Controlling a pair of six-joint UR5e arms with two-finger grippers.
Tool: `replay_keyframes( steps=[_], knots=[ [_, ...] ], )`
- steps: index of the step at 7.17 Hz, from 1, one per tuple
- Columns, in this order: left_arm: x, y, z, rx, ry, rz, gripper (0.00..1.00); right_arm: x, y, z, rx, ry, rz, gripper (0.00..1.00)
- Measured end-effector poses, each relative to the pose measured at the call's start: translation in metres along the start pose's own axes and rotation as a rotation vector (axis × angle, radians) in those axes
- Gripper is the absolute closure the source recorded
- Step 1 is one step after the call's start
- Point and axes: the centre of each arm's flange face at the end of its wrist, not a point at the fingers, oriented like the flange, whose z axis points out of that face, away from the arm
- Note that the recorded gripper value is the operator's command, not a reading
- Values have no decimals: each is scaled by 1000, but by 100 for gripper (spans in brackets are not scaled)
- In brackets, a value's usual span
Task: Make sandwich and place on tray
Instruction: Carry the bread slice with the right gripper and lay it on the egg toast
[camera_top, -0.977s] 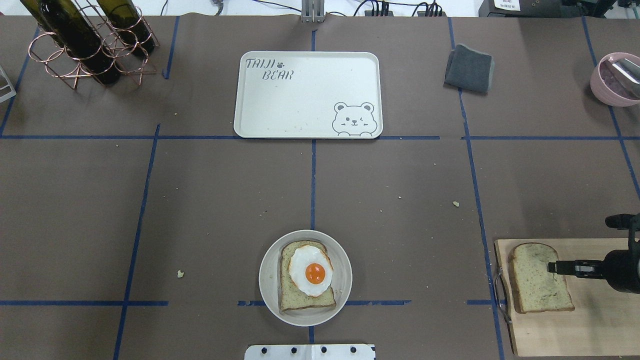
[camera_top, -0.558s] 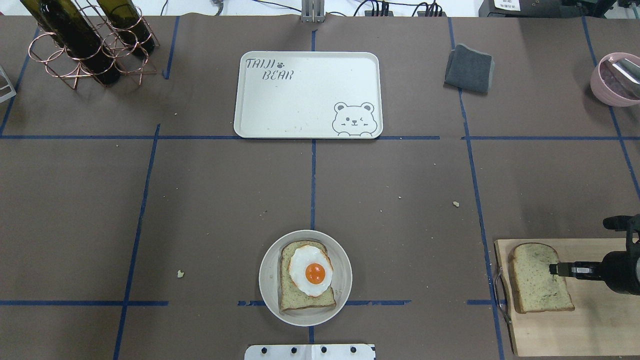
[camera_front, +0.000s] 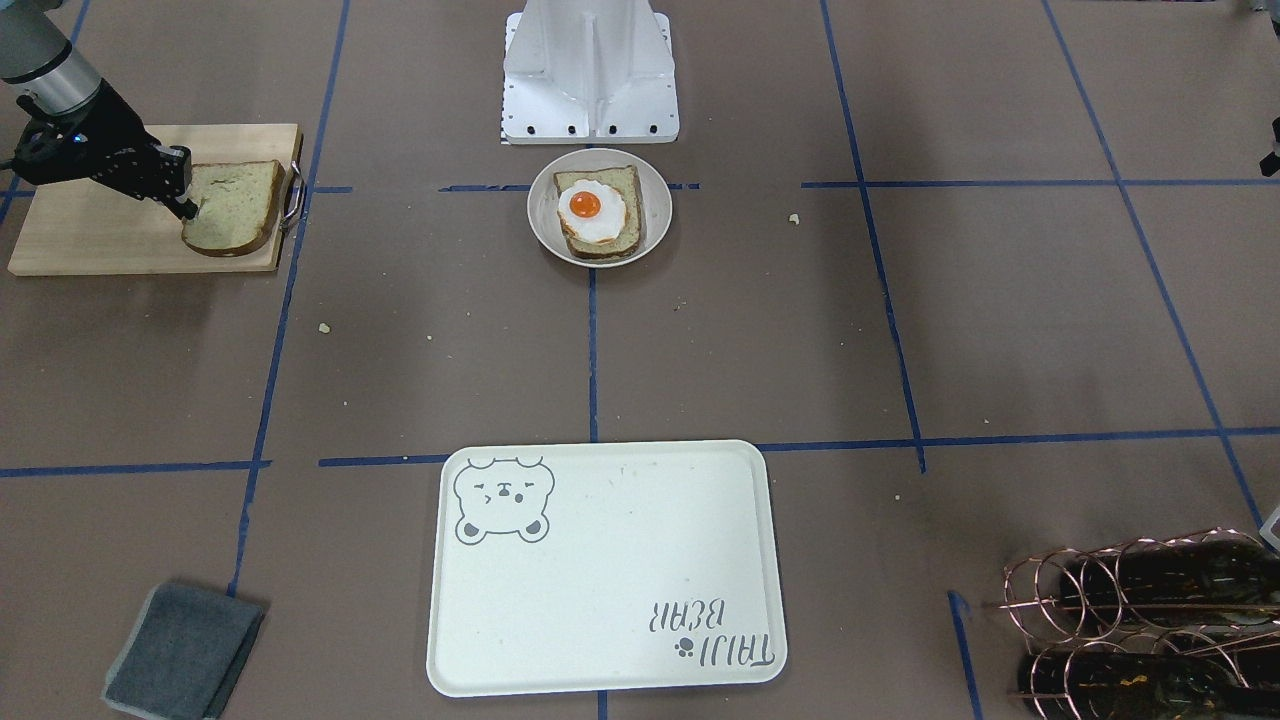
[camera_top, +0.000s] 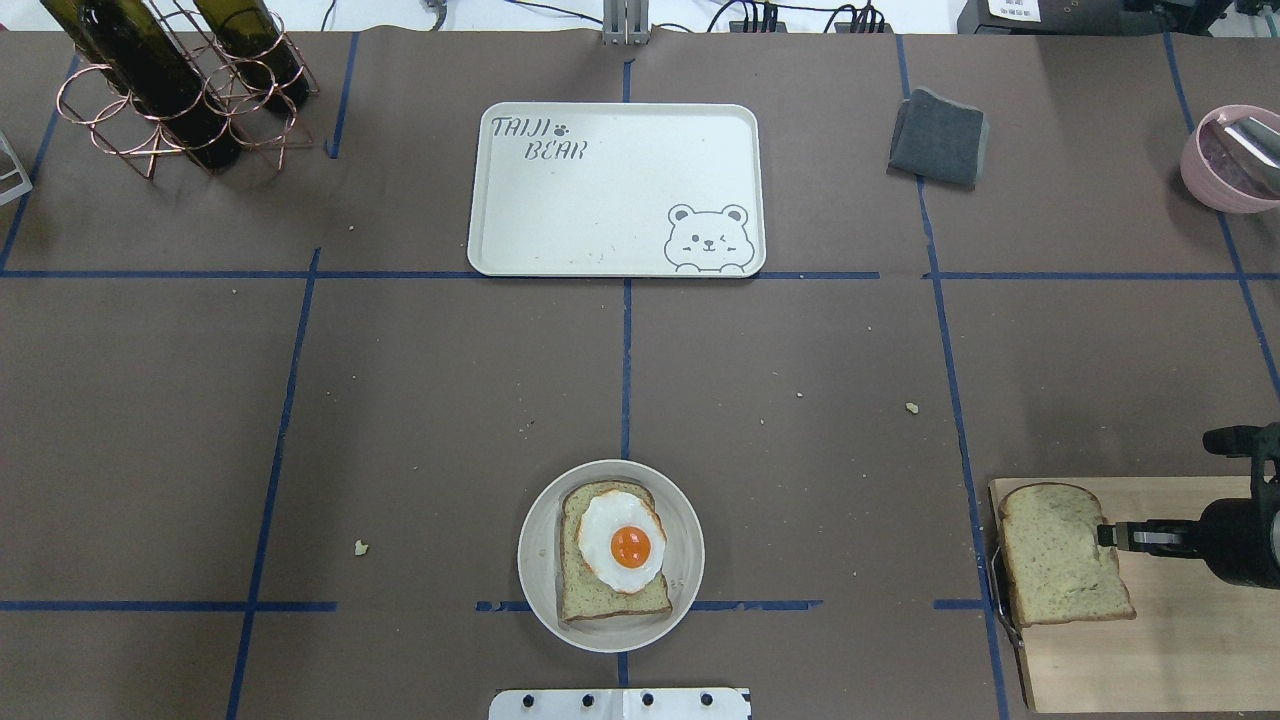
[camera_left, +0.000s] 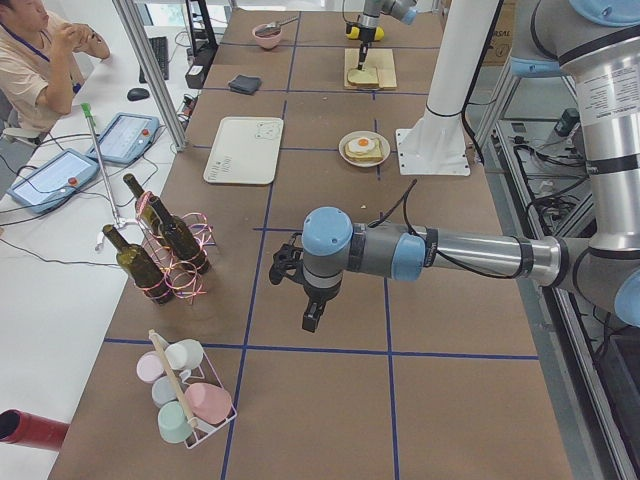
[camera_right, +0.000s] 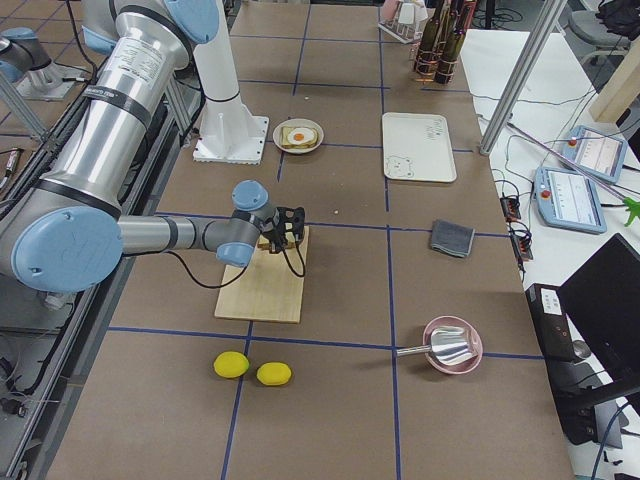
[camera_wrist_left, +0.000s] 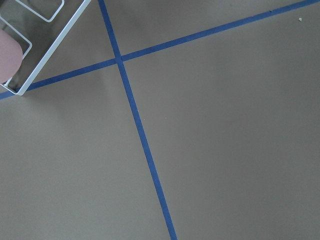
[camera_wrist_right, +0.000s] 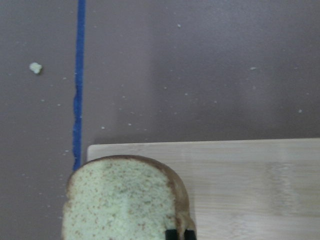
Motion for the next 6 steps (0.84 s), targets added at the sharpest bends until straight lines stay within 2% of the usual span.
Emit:
replay_keyframes(
  steps=[3, 5, 6],
  knots=[
    [-1, 2, 1, -3, 0, -4, 0, -65, -5, -30, 11, -141, 19, 100],
    [-2, 3, 2, -6, 0, -6, 0, -133, -20, -24, 21, -259, 48, 100],
    [-2, 4, 2, -7, 0, -8, 0, -180, -30, -13, 20, -299, 63, 100]
  ],
)
